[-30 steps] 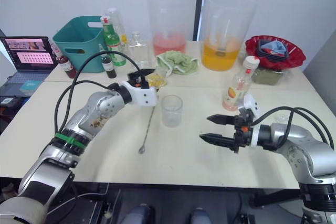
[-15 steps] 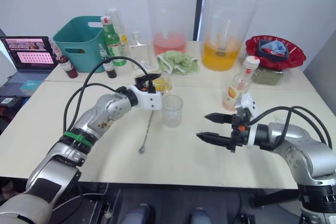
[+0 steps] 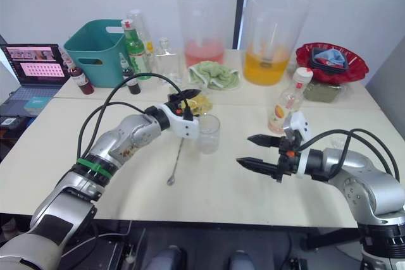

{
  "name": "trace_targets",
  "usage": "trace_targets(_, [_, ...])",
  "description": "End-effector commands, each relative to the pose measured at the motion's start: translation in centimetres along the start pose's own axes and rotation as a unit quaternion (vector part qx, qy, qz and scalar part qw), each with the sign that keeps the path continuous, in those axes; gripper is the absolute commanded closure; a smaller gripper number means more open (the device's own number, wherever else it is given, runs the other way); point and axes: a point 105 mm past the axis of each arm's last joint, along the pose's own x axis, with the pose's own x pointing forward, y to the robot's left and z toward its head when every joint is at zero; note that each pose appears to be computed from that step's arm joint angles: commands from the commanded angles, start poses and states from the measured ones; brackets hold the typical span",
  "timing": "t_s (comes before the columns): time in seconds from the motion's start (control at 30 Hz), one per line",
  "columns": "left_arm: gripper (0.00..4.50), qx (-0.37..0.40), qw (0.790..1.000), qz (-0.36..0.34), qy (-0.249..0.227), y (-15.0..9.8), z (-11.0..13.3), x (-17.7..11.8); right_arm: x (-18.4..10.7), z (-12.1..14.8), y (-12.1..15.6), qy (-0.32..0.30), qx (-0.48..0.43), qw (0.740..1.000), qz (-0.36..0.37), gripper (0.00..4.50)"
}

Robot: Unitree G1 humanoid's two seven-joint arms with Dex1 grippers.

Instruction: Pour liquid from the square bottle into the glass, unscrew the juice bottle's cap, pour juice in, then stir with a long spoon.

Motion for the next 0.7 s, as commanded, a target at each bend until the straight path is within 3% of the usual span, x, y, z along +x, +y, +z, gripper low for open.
trace_targets(0.03, [1.71, 0.045, 0.996, 0.066, -0.029, 3.73, 1.38, 0.15, -0.25, 0.55, 0.02, -0.008, -0.02, 1.0, -0.006, 0.02])
trace_targets(0.7, [1.71, 0.153, 0.984, 0.084, -0.02, 4.17, 1.01, 0.39, 0.41, 0.46, -0.8, -0.013, -0.024, 1.0, -0.01, 0.02])
